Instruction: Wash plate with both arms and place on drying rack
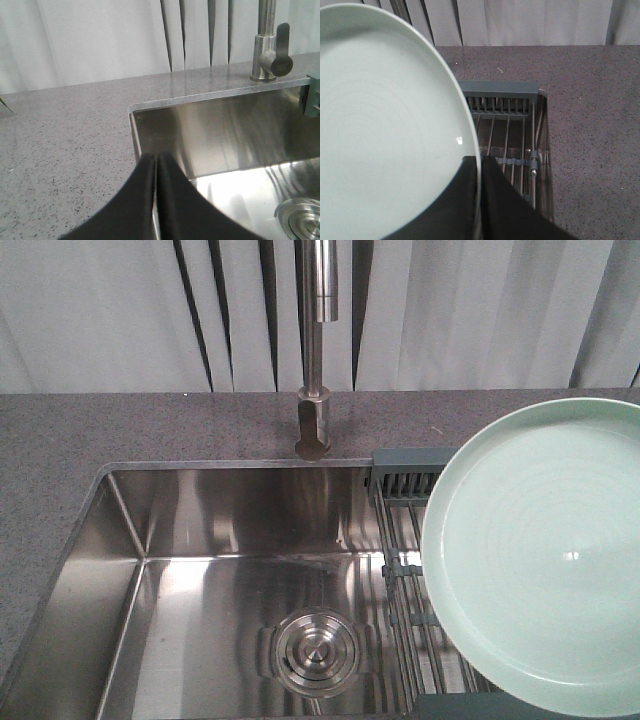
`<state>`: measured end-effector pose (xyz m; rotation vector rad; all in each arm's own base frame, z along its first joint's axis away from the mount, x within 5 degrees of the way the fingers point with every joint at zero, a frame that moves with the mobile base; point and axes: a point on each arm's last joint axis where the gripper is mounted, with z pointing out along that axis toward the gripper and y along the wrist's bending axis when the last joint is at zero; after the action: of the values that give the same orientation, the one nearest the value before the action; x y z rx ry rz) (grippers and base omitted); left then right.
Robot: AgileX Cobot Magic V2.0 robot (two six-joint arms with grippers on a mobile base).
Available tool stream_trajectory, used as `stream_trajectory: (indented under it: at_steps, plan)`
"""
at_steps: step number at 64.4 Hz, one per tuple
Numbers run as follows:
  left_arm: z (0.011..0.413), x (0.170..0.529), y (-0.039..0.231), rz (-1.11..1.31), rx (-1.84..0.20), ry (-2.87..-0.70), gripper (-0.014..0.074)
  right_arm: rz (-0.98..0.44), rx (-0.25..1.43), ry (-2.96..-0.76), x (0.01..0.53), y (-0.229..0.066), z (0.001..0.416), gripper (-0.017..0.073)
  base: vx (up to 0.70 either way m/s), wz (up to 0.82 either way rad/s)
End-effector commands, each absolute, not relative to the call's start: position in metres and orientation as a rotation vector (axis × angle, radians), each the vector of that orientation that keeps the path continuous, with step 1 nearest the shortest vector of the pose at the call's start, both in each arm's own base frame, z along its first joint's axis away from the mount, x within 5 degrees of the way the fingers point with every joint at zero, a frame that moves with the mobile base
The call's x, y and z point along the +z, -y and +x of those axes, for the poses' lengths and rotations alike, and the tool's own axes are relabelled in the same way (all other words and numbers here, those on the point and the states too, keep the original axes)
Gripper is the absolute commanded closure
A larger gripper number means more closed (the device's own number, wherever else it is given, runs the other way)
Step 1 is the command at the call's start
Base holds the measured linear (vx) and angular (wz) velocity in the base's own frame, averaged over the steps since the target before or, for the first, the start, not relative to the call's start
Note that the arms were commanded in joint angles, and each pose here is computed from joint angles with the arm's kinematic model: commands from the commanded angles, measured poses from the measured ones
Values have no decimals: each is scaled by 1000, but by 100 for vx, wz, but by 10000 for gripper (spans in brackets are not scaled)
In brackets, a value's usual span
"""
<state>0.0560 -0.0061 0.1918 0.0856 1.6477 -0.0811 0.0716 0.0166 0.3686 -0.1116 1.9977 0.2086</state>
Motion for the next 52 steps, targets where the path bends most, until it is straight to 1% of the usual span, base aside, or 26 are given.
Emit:
stream_trajectory:
  at_steps: [1, 52]
  plan:
    - [56, 190, 6, 69, -92, -1588, 590, -105, 204, -1902, 382, -16, 74, 563, 0, 0]
    - [56, 190, 6, 69, -92, -1588, 590, -105, 204, -1902, 382, -16, 74, 563, 0, 0]
